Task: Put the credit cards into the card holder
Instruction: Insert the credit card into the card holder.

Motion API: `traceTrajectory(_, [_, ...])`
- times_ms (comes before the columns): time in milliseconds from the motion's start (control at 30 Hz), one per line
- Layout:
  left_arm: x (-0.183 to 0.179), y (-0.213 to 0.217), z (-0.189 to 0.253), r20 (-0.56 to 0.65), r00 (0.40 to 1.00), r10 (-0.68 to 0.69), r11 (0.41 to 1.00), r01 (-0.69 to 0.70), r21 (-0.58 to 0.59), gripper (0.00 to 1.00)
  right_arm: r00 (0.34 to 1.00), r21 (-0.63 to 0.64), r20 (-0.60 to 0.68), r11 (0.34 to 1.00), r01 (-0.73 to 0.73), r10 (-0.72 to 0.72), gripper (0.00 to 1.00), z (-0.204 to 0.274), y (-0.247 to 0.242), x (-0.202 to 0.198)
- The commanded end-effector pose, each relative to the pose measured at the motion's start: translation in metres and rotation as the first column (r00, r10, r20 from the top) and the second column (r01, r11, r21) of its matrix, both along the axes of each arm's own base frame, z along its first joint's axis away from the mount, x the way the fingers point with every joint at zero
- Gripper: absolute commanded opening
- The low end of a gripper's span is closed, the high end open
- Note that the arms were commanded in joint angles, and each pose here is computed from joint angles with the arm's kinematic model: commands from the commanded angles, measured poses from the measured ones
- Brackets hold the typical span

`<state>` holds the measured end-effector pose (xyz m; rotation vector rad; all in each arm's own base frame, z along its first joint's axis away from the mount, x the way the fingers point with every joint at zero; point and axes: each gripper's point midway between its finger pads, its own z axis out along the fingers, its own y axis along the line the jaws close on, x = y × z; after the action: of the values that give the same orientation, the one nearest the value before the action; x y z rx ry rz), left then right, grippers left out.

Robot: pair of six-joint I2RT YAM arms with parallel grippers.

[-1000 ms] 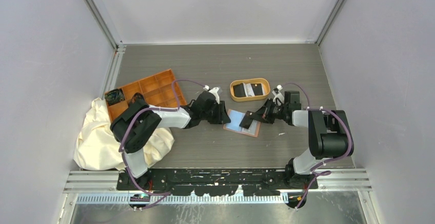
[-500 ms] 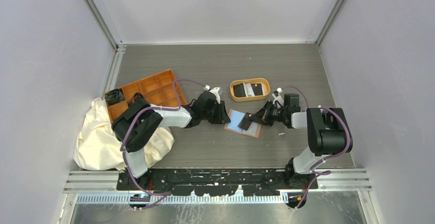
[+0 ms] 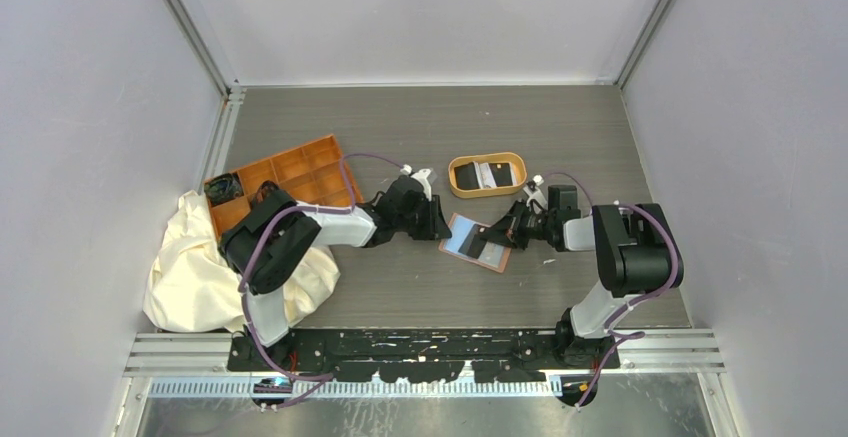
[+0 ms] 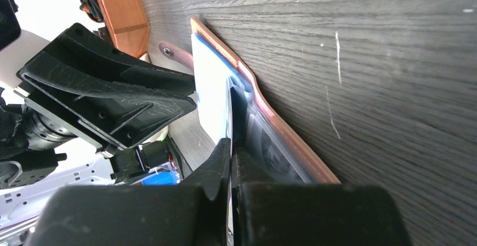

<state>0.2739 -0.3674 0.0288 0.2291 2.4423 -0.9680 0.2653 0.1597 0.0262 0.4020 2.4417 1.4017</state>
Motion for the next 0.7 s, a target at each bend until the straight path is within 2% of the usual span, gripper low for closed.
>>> traceTrajectory(0, [-0.020, 0.015, -0.037, -0.096, 0.995, -0.023, 0.994, 0.033, 0.102, 0.27, 1.000, 0.006, 0.022, 1.000, -0.016, 0.016, 0.01, 0.002, 0.005, 0.004])
traceTrajectory(433, [-0.022, 0.013, -0.035, -0.100, 0.995, -0.029, 0.995, 0.038, 0.089, 0.28, 1.000, 0.065, 0.011, 0.998, -0.013, 0.012, 0.04, 0.000, 0.011, 0.021])
traceTrajectory(667, [-0.003, 0.022, -0.005, 0.017, 1.000, 0.022, 0.993, -0.024, 0.112, 0.41, 1.000, 0.038, 0.006, 0.999, -0.030, 0.030, 0.09, 0.002, 0.009, 0.020])
